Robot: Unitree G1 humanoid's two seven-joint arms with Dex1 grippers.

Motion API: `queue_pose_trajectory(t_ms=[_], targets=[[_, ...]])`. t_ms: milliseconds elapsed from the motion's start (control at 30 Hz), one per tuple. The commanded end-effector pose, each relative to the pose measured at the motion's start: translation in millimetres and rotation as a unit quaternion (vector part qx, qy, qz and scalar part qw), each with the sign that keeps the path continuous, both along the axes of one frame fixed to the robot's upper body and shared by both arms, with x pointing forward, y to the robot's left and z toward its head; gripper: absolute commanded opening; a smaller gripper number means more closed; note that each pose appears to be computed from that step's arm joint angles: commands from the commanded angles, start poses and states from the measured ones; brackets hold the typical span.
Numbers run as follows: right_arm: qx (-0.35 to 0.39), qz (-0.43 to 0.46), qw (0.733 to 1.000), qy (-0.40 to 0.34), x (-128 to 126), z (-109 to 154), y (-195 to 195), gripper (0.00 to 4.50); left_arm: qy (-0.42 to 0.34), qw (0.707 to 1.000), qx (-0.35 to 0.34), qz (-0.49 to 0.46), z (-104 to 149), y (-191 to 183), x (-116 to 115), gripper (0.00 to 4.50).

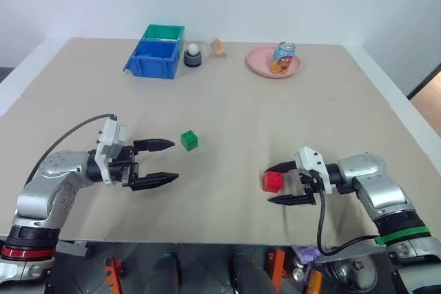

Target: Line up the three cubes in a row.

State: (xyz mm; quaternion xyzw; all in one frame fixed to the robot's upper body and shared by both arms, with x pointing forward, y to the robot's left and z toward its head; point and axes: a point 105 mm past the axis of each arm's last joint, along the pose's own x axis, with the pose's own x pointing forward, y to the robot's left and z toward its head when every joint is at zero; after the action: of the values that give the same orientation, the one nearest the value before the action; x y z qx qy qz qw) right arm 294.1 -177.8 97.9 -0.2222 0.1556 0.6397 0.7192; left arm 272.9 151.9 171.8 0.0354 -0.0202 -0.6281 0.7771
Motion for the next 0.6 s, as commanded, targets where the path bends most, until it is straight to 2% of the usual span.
queue_pose_trajectory(t_ms=[33,300,400,600], targets=[[-0.019,-0.03,0.999,0.015,0.3,6.2,-20.8,4.04,-0.024,1.0,-0.01,-0.006,11.5,-3.1,0.1,4.41],[-0.053,-0.042,0.997,0.042,-14.0,23.3,-55.0,4.04,-0.018,1.0,-0.02,-0.004,10.9,-4.6,4.1,4.41],[-0.072,-0.074,0.994,0.015,-9.9,39.7,-79.0,4.04,-0.003,0.999,-0.033,0.005,9.9,-5.3,6.7,4.41],[0.079,-0.174,0.979,-0.066,25.7,112.0,-80.9,4.04,0.067,0.995,-0.058,0.044,-5.2,-9.0,5.7,4.41]])
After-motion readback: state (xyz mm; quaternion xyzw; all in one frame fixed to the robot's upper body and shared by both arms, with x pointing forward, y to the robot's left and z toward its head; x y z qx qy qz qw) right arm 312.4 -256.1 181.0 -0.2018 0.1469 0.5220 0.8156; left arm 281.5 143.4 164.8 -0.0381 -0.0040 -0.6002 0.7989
